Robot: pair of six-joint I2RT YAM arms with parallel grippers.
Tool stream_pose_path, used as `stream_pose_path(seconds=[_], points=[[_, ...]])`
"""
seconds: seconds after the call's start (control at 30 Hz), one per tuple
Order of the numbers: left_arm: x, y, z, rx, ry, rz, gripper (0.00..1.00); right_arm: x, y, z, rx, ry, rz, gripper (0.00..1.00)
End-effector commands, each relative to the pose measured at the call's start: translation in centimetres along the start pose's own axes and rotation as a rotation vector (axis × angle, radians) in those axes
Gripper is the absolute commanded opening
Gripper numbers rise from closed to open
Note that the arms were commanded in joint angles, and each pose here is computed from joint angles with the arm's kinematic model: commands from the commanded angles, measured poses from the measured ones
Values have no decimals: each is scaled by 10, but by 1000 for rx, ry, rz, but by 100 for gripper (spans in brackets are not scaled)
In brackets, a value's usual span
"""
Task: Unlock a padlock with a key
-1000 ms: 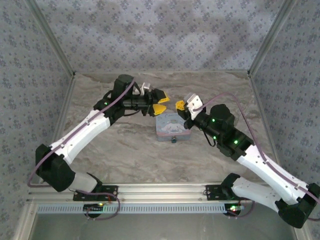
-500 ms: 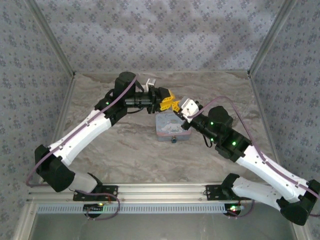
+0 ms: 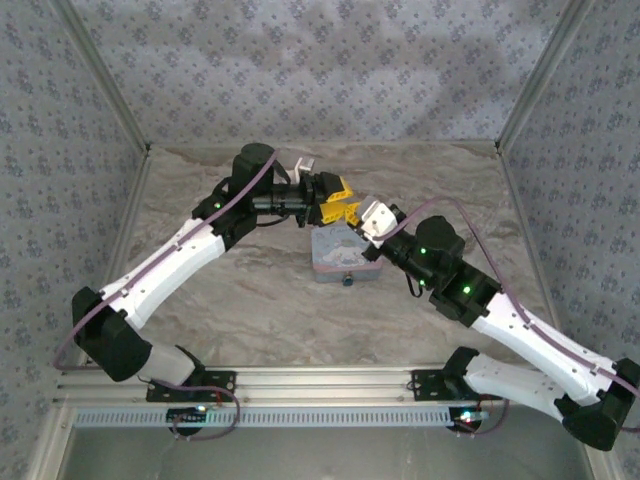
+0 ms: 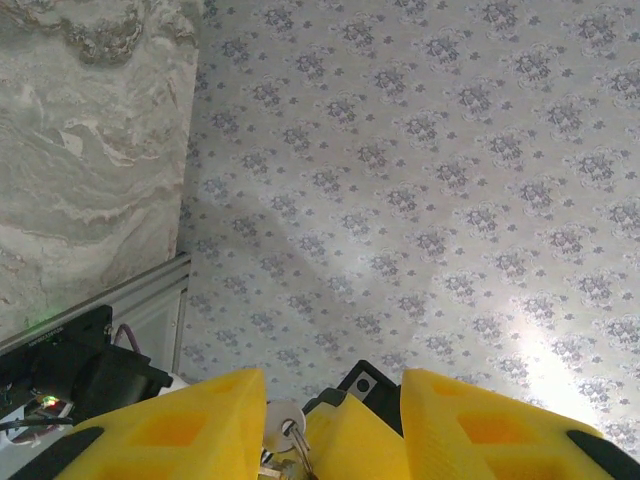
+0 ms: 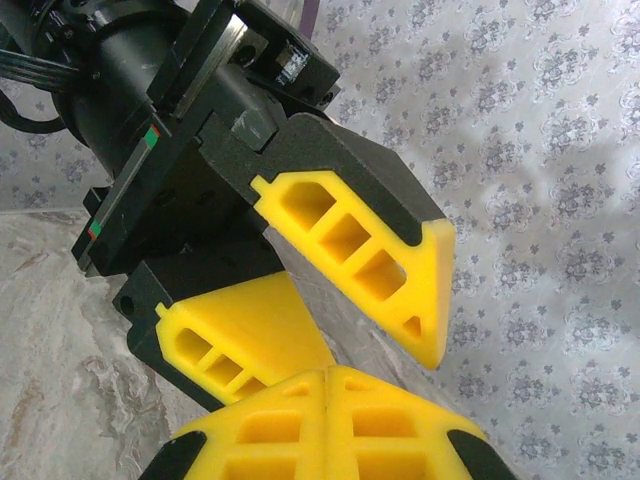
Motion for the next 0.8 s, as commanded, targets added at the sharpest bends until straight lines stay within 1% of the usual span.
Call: stream_pose_path(seconds=[0.0,0.1,0.2,0.37,0.53,0.73,0.77], points=[[-5,-1,-1,62,7,22,43,9,16,-6,5,-42,-77,0],[-6,0,2,71,13,19,47,12,17,-7,5,-43,-82,0],[-5,0,0,62,4,19,47,14,16,-8,11,-56,-79,0],[-5,-3,-6,48,-14,25,38,9,10,-7,29,-72,-64,0],[-5,-6,-8,43,-20,44,36,6,11,-7,33,-84,-80,0],[-6,-6,-8,41,-27,54,25,3,9,-4,70,-89,-67,0],[-6,-6,-8,39,-28,55,25,3,8,-3,84,-86,-62,0]])
Point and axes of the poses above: each hand's point on the last joint's axis, 136 mm out from that joint toward the fingers, its own x axis back along the fingers, its own z axis along the line the jaws close on, y = z × x, the point moved 8 cm from there along x, back along the fingers, and after that the axes turned 7 degrees about -x, right-handed, at the moved point
